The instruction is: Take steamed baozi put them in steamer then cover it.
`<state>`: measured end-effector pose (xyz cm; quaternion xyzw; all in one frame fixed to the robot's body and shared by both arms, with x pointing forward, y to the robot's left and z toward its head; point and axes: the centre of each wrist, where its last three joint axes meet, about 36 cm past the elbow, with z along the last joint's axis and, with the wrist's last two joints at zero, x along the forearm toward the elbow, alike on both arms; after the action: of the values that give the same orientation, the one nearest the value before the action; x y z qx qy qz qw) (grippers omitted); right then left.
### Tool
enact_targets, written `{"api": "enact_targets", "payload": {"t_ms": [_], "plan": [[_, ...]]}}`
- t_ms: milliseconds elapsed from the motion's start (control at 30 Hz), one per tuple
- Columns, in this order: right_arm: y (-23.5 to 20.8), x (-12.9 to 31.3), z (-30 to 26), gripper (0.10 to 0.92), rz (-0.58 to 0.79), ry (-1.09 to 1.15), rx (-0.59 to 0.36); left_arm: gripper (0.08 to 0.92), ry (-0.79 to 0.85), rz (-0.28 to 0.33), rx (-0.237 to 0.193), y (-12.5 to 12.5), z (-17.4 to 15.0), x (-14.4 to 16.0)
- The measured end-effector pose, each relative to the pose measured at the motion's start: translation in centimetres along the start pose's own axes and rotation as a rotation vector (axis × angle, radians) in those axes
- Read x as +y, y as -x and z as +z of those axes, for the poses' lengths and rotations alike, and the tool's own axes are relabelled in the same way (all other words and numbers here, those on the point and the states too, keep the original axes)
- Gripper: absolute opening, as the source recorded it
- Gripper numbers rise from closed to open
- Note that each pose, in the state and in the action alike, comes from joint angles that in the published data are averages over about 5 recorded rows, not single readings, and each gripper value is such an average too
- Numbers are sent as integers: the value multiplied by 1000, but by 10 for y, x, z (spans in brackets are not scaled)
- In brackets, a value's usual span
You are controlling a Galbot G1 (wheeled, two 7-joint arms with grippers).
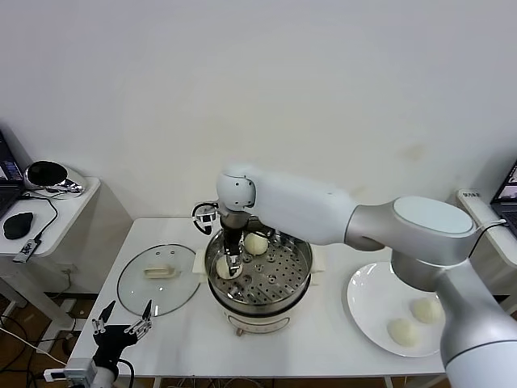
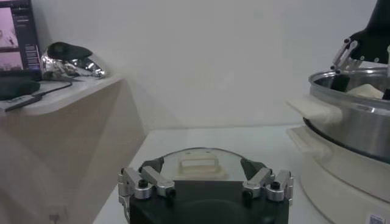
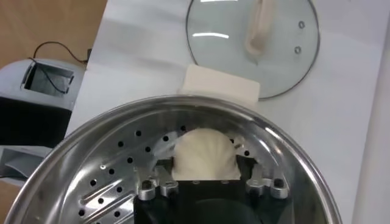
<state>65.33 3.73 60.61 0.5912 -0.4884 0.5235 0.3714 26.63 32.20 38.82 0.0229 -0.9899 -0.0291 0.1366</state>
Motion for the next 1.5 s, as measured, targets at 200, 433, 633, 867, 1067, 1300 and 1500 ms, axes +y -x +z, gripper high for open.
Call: {"api": "enact_targets", "payload": {"t_ms": [200,433,633,867,1067,1300,1500], "plan": [[-27,9,25,823,20,-10,-19,823,1,5,2,1,0,-2],[-85,28,80,823,63,-9,-51,823,4,8,10,-1,1,-1],[-127,56,140,823,100,14,-70,823,3,23,20,-4,1,-4],[-145,100,224,823,134,79,-71,823,5,40,34,-9,0,-4],[-135,144,290,823,150,143,-41,823,18,45,43,-14,-1,-2],[-110,189,344,823,131,191,32,823,26,47,58,-17,0,-4],[-77,217,372,823,94,213,86,823,36,47,65,-21,0,-6]]}}
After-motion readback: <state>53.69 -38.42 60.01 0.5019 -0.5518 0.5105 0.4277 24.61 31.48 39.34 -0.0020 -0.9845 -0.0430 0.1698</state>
